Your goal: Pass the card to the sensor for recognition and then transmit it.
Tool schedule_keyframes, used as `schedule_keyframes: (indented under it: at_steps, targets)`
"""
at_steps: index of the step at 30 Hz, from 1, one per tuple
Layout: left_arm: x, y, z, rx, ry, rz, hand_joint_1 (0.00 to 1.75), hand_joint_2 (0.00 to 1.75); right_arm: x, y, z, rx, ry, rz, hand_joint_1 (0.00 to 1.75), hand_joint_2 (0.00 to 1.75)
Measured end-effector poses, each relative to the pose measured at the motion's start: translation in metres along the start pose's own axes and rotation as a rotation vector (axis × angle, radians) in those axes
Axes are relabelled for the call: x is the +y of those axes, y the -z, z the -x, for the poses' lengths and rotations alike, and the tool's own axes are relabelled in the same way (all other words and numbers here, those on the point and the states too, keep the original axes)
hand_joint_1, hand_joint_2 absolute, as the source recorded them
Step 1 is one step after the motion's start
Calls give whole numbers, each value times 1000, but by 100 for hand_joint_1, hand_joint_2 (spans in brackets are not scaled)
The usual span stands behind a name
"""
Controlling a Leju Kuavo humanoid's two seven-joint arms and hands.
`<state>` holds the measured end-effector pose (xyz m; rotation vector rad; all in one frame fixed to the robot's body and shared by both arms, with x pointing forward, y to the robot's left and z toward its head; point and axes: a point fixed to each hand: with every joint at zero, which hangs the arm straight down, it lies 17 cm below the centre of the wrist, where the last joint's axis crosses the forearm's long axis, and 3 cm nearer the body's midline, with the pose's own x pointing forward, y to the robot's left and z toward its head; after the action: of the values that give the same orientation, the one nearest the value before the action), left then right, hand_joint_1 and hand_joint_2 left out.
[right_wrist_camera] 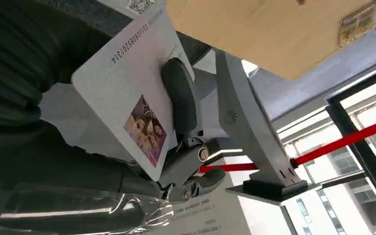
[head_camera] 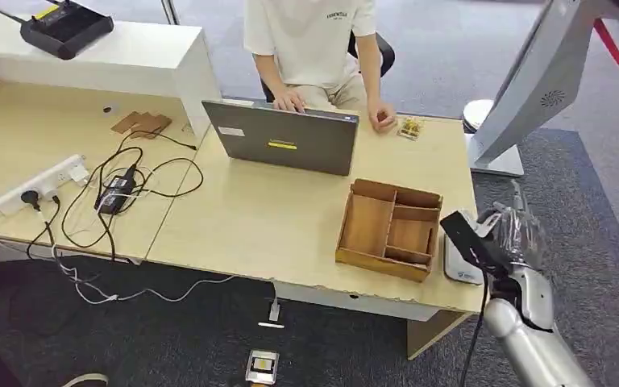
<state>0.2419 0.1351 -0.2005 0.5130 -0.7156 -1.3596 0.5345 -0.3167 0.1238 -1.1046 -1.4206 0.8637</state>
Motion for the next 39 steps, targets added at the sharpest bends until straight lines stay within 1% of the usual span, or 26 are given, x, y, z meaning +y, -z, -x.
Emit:
schedule_keyframes:
  at_steps: [1, 2, 4, 6, 7, 9, 10, 12, 13, 14, 16, 27, 28, 30, 31, 36, 38, 39]
  targets:
    - [0, 0, 0, 0, 0, 0, 0, 0, 3, -1, 3, 6, -8, -11, 154, 175]
    - [0, 0, 0, 1, 0, 0, 0, 0, 7, -2, 5, 11, -14, -21, 155, 175]
    - [0, 0, 0, 1, 2, 2, 0, 0, 12, -3, 11, 22, -26, -40, 152, 175]
    - [-1, 0, 0, 0, 4, 5, 0, 0, 17, -4, 16, 35, -37, -55, 154, 175]
    - [-1, 0, 0, 0, 4, 5, 0, 0, 19, -5, 19, 40, -41, -59, 157, 175]
    - [-1, 0, 0, 0, 5, 5, 0, 0, 22, -6, 22, 48, -47, -70, 157, 175]
    - [-1, 0, 0, 0, 6, 6, 0, 0, 24, -7, 24, 53, -49, -75, 154, 175]
    - [0, 0, 0, 0, 7, 6, 0, 0, 26, -8, 28, 62, -53, -83, 157, 175]
    - [0, 0, 0, 0, 7, 6, 0, 0, 27, -8, 30, 67, -54, -85, 162, 175]
    - [0, 0, 0, 0, 7, 7, 0, 0, 28, -8, 32, 72, -56, -88, 157, 175]
    - [-1, 0, 0, 0, 9, 8, 0, 0, 31, -9, 37, 84, -58, -97, 159, 175]
    - [1, 1, -1, -5, 20, 6, 0, 0, 52, -19, 55, 126, -81, -167, 155, 175]
    - [1, 1, -1, -5, 20, 6, 0, 0, 54, -20, 56, 129, -81, -173, 154, 175]
    - [2, 1, -1, -5, 20, 5, 0, 0, 56, -21, 58, 134, -84, -180, 154, 175]
    - [2, 1, -2, -6, 21, 7, 0, 0, 57, -22, 59, 135, -85, -183, 157, 175]
    - [1, 1, -1, -5, 22, 11, 0, 0, 66, -25, 62, 146, -86, -215, 157, 175]
    - [1, 1, -1, -5, 22, 11, 0, 0, 67, -26, 63, 151, -83, -219, 154, 175]
    - [1, 1, -2, -5, 22, 11, 0, 0, 67, -26, 64, 154, -82, -221, 155, 175]
